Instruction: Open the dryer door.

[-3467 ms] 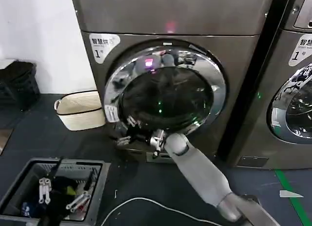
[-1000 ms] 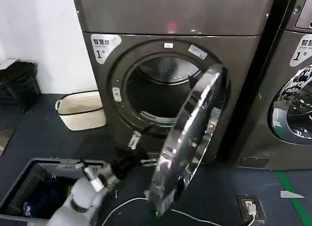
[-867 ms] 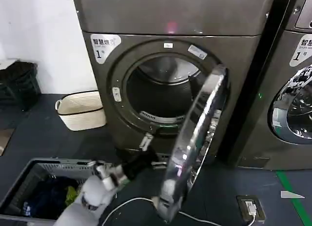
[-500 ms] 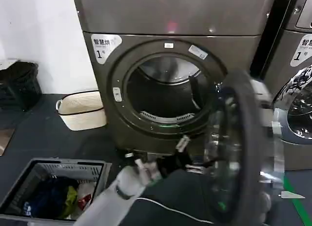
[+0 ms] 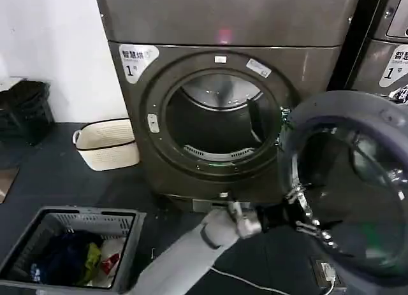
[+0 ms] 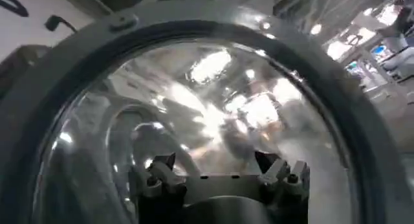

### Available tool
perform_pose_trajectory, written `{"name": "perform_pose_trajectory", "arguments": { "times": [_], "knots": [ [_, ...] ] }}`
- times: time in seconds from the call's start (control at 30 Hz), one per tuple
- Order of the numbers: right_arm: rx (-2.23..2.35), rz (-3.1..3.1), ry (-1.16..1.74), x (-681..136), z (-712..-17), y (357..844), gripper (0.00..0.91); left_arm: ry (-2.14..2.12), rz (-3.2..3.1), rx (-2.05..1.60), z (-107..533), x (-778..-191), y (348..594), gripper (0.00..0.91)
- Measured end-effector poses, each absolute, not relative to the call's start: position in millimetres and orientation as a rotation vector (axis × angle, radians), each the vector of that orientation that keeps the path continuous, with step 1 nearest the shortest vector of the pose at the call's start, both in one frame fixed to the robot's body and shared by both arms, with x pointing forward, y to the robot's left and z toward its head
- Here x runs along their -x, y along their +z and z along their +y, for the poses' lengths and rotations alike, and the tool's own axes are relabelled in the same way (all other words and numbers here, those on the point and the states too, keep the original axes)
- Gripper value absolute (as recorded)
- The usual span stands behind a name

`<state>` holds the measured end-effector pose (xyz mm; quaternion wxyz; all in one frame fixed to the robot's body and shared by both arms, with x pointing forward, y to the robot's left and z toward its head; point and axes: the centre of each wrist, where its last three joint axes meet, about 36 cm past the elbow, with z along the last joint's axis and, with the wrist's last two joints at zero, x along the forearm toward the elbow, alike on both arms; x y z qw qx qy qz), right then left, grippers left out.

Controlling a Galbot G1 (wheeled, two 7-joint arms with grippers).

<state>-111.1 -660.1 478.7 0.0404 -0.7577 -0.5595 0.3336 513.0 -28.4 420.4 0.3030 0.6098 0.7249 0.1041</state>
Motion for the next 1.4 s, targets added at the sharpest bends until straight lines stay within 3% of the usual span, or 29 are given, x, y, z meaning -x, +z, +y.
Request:
{"name": "perform_pose_trajectory", "arguments": {
  "times": [0.37, 0.63, 0.97, 1.4],
  "knots": [
    [2.350, -1.658, 1.010, 133, -667, 477, 0.907, 0.242, 1.925, -1.638, -61, -516, 420, 0.907],
    [2.329, -1.679, 0.972, 127, -667, 472, 0.907, 0.292, 1.943, -1.638, -35, -506, 417, 0.907],
    [2.295, -1.731, 0.963, 118, -673, 464, 0.907, 0.455, 1.930, -1.545, 78, -476, 428, 0.907],
    [2.294, -1.818, 0.916, 105, -681, 457, 0.907, 1.142, 1.733, -1.389, 284, -449, 461, 0.907]
  ]
}}
